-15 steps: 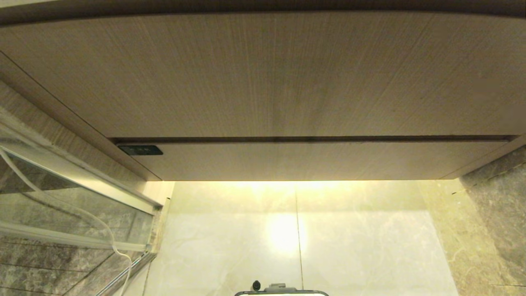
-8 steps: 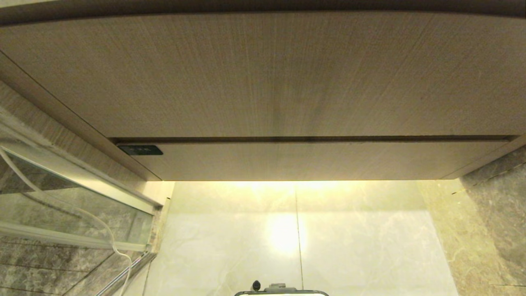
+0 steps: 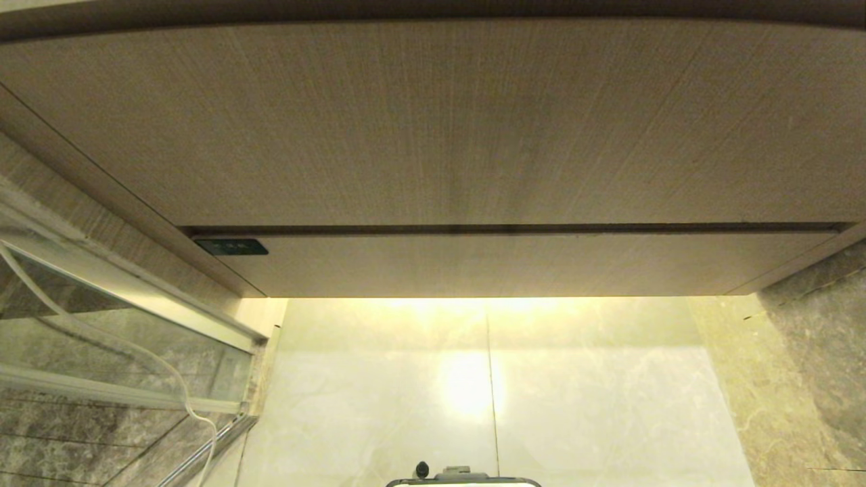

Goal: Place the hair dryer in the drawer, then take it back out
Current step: Pull open the drawer

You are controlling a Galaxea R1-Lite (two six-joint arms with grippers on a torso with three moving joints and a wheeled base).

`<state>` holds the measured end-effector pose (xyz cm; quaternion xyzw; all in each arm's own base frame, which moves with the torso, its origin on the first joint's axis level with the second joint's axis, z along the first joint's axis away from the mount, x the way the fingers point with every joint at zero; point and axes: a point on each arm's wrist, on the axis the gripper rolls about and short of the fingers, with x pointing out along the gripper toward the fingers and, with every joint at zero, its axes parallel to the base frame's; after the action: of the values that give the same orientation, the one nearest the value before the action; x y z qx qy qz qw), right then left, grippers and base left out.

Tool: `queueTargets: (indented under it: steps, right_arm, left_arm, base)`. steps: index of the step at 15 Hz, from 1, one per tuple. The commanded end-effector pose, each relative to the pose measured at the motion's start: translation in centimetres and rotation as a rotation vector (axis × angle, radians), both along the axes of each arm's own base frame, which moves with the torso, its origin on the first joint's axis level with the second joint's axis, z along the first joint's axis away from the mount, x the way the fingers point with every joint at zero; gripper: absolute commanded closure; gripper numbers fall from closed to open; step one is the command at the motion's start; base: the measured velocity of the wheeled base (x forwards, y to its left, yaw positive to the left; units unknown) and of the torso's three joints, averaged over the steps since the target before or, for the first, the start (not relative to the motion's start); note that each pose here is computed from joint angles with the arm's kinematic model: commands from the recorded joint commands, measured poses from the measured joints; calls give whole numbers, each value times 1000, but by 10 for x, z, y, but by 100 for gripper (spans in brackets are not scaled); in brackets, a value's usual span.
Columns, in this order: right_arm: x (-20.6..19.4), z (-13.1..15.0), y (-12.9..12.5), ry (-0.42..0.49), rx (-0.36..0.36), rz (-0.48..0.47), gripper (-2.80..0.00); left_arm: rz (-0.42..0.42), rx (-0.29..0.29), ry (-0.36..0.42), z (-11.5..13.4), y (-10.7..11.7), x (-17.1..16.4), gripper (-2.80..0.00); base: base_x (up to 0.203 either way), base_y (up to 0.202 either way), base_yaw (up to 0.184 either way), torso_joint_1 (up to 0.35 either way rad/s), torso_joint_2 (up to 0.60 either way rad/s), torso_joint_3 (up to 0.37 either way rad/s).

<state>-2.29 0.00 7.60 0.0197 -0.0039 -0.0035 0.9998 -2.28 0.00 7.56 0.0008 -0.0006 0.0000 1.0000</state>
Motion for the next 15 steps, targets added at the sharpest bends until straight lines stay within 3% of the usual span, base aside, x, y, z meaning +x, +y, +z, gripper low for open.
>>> queueTargets:
  steps: [1,4,7,11,13,15]
  right_arm:
    - [0,0,0,1,-13,5,0]
    - [-1,3,0,-7,-3,-3,0]
    - [-8,58,0,1,-2,-1,0]
    - [27,128,0,214,28,9,0]
    - [85,142,1,434,70,5,0]
    - [136,143,3,579,99,3,0]
  left_arm:
    - [0,0,0,0,0,0,0]
    - [0,0,0,0,0,0,0]
    - [0,0,-1,0,0,0,0]
    - [0,0,0,0,0,0,0]
    - [0,0,0,0,0,0,0]
    - [0,0,-2,0,0,0,0]
  base:
    - [0,0,0,0,0,0]
    - [0,0,0,0,0,0]
    - [0,0,0,0,0,0]
    - [0,0,0,0,0,0]
    - [0,0,0,0,0,0]
    - [0,0,0,0,0,0]
